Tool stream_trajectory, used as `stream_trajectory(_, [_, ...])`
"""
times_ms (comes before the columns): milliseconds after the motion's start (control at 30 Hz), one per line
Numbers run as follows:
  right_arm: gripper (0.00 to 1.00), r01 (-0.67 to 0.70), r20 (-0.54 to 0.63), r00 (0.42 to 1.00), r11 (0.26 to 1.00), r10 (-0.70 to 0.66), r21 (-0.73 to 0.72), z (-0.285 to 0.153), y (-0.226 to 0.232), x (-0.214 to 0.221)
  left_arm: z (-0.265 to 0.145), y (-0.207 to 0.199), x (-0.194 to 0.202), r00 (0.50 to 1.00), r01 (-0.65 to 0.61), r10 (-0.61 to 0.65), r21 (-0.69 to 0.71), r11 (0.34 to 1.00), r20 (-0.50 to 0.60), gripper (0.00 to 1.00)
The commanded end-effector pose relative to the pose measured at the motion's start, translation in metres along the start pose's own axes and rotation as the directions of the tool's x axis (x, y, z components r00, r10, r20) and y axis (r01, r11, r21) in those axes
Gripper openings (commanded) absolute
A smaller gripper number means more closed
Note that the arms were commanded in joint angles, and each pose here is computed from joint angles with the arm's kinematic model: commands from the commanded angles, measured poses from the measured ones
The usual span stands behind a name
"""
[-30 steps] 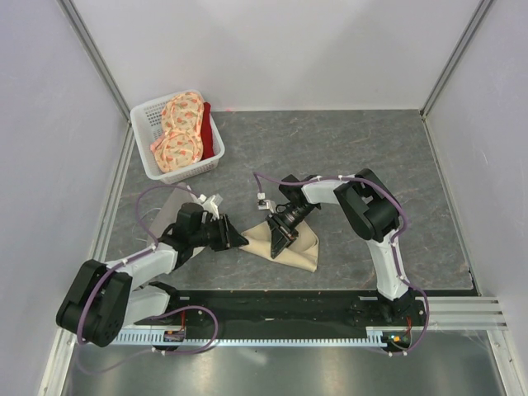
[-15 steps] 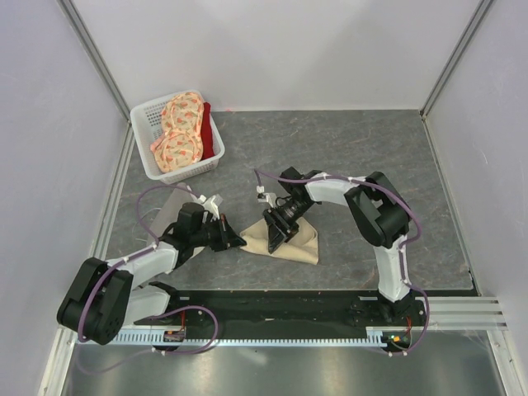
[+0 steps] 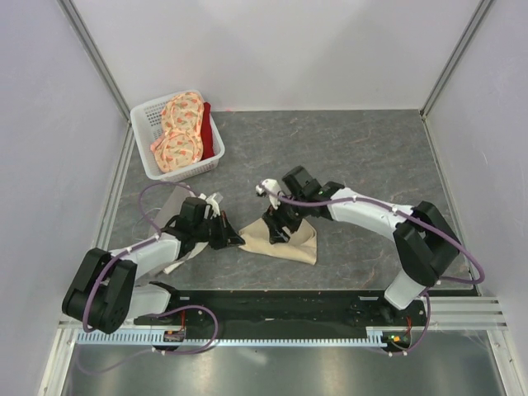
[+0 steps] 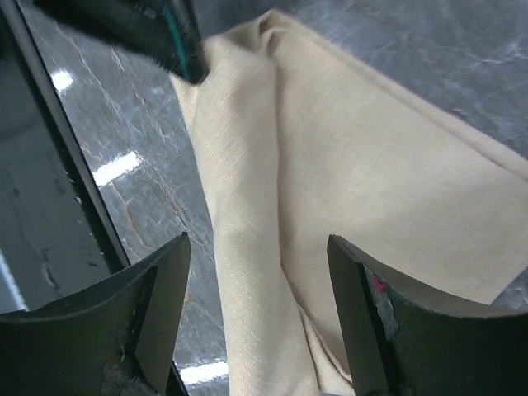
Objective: Fold the napkin, place the utensils inside, and roll it up
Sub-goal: Roll the napkin with the utensil
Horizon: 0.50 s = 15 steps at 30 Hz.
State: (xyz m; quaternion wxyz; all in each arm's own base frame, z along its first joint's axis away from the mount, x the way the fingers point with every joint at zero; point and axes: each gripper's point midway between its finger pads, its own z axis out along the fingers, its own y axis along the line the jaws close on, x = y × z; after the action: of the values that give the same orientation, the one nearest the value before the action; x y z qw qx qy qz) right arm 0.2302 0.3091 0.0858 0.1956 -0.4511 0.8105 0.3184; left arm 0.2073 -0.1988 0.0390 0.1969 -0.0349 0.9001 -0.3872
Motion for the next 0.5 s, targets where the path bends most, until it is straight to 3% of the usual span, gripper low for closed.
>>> stream_trajectory(0, [0.77,0.175,-0.006,0.984,0.973,-0.176,0.15,0.009,0.001,0.001,0.001,0.008,-0.01,0.999,0.041,-0.041,-0.055,0.998,0.014,0.02])
stream_trajectory(300, [0.79,0.267,-0.054,0.964,0.949,-0.262,0.166,0.031,0.021,0.011,0.002,0.007,-0.013,0.998,0.059,-0.059,-0.037,0.998,-0.002,0.02])
stream_trajectory(467, [0.78,0.255,-0.102,0.965,0.958,-0.242,0.132,0.043,0.021,0.029,0.001,0.006,-0.017,0.998,0.062,-0.062,-0.031,0.998,0.004,0.02])
